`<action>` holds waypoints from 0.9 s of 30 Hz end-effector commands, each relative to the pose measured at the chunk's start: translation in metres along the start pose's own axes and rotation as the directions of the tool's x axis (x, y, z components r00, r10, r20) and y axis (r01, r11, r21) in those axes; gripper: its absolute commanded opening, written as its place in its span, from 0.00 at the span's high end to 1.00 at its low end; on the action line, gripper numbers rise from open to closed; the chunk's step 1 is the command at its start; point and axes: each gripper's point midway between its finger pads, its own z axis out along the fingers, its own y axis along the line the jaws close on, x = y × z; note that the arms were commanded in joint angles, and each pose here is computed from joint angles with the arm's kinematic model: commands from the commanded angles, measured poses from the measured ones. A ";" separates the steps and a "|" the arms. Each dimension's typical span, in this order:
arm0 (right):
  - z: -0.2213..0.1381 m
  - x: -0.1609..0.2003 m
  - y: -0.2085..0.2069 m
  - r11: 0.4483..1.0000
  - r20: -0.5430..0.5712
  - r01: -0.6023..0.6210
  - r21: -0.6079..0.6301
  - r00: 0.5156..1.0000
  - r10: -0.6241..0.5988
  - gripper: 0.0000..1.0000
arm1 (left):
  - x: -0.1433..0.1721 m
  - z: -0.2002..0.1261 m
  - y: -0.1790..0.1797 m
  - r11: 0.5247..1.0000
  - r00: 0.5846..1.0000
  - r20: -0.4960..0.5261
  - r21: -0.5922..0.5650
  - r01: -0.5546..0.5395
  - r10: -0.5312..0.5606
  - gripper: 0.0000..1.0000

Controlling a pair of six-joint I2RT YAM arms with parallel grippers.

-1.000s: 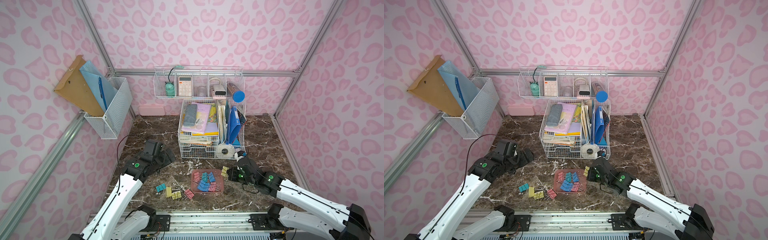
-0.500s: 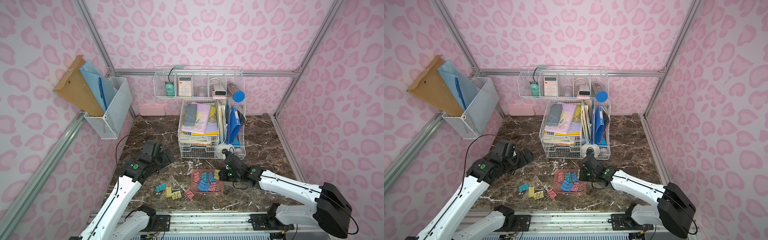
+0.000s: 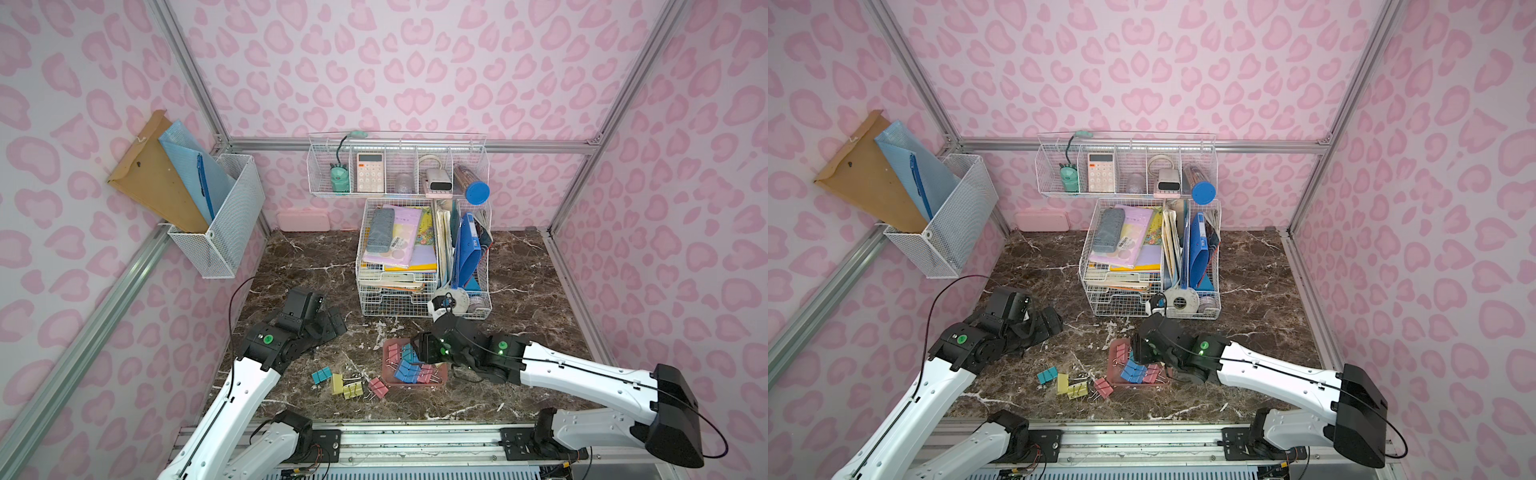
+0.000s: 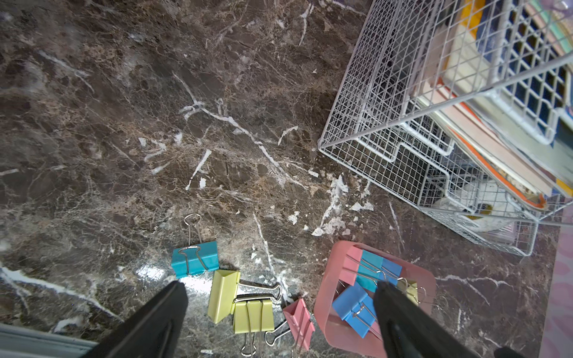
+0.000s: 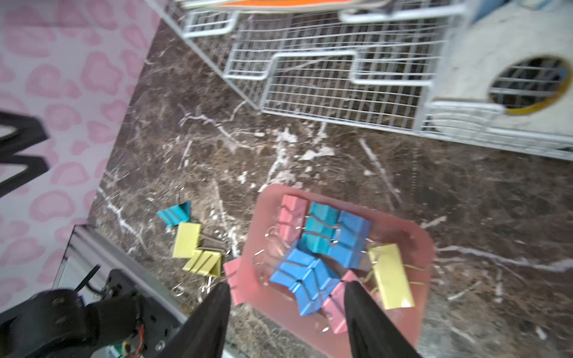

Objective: Put the binder clips in the storage box
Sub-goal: Pick up the binder clip at the center of the board.

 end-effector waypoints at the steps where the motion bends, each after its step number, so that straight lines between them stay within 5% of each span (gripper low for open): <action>1: 0.010 0.019 0.015 0.989 -0.018 0.117 0.090 0.993 -0.115 0.46 | -0.007 -0.003 0.003 1.000 0.999 0.033 -0.021 -0.010 0.010 0.01; 6: 0.047 0.076 0.080 0.892 -0.158 0.444 0.090 0.890 -0.427 0.47 | -0.014 -0.012 0.022 0.995 0.993 0.115 -0.088 0.047 -0.037 0.01; 11: 0.074 0.109 0.113 0.787 -0.239 0.613 0.065 0.776 -0.584 0.37 | -0.013 -0.016 0.051 0.971 0.980 0.174 -0.199 0.130 -0.096 0.01; 21: 0.085 0.122 0.069 0.771 -0.317 0.625 0.124 0.761 -0.566 0.34 | -0.010 -0.018 0.053 0.973 0.969 0.199 -0.150 0.175 -0.144 0.02; 27: 0.094 0.126 0.061 0.774 -0.332 0.621 0.122 0.760 -0.558 0.55 | -0.010 -0.016 0.051 0.973 0.972 0.191 -0.157 0.168 -0.137 0.02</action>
